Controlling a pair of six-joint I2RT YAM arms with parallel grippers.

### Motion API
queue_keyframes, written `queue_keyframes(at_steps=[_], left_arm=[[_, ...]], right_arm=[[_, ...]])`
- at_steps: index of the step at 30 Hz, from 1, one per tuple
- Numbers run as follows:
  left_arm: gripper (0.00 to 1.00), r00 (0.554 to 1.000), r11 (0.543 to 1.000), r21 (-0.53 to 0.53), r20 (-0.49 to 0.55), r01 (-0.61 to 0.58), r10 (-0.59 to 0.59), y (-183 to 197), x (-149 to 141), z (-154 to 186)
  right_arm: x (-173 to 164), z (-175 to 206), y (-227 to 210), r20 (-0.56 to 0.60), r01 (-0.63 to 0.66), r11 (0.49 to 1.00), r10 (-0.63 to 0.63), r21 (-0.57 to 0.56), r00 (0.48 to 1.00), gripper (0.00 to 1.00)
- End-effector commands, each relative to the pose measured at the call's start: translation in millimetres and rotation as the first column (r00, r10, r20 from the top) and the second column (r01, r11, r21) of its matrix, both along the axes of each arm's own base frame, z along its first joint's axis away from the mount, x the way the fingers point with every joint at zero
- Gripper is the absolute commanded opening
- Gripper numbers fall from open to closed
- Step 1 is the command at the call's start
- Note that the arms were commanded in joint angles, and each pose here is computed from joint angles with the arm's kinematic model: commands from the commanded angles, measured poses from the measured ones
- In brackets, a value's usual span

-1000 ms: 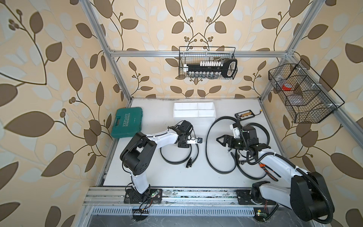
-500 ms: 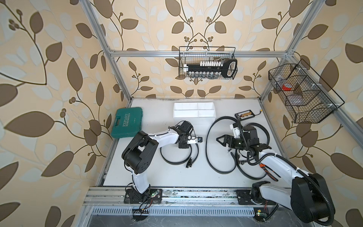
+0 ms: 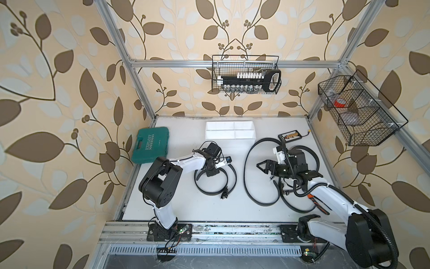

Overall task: Place the belts into the storage roll
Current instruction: Roll the belt at the center of the board.

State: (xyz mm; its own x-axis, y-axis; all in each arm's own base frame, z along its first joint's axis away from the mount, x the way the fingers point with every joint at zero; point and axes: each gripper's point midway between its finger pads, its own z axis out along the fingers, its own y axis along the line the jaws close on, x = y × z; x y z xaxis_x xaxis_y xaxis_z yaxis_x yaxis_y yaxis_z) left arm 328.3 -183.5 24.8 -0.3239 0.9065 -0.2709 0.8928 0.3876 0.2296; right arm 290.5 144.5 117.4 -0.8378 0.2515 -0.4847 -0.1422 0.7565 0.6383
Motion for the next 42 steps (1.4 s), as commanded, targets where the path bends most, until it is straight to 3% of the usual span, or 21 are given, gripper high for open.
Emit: queue_keyframes(at_steps=[1,9,11,13,18,23,26,29,34,38,42], left_arm=[[0.0,0.986,0.985,0.082,-0.053,-0.152,0.156,29,-12,-7],[0.0,0.928,0.923,0.094,0.036,-0.372,0.37,52,5,5],[0.0,0.891,0.887,0.088,0.069,-0.453,0.448,57,13,13],[0.0,0.824,0.82,0.084,0.094,-0.566,0.559,65,21,22],[0.0,0.719,0.721,0.133,-0.073,-0.68,0.691,58,10,21],[0.0,0.57,0.59,0.048,-0.204,-0.806,0.796,42,-5,27],[0.0,0.477,0.495,-0.029,-0.32,-0.868,0.818,24,-12,28],[0.0,0.386,0.416,-0.028,-0.436,-0.909,0.813,6,-16,27],[0.0,0.273,0.312,-0.009,-0.511,-0.95,0.815,-6,-15,31],[0.0,0.223,0.289,0.036,-0.545,-0.957,0.808,-14,-14,28],[0.0,0.207,0.286,0.058,-0.557,-0.956,0.804,-18,-13,21]], right_arm=[[0,8,15,0.009,-0.058,0.998,0.058,-0.016,0.998,0.99],[-12,1,71,0.001,-0.191,0.977,0.192,-0.095,0.981,0.99],[-15,4,81,0.03,-0.188,0.974,0.193,-0.123,0.981,0.99],[-17,7,92,0.053,-0.193,0.971,0.202,-0.143,0.978,0.99],[-23,4,112,0.053,-0.221,0.959,0.233,-0.178,0.971,0.99],[-28,-1,133,0.058,-0.261,0.943,0.278,-0.206,0.959,0.99],[-30,-3,147,0.089,-0.298,0.927,0.325,-0.227,0.942,0.99],[-29,-9,163,0.124,-0.342,0.901,0.384,-0.268,0.915,0.99],[-25,-20,191,0.164,-0.405,0.854,0.473,-0.326,0.865,0.93],[-21,-24,205,0.194,-0.428,0.844,0.501,-0.323,0.843,0.78],[-21,-30,215,0.187,-0.458,0.831,0.528,-0.317,0.828,0.69]])
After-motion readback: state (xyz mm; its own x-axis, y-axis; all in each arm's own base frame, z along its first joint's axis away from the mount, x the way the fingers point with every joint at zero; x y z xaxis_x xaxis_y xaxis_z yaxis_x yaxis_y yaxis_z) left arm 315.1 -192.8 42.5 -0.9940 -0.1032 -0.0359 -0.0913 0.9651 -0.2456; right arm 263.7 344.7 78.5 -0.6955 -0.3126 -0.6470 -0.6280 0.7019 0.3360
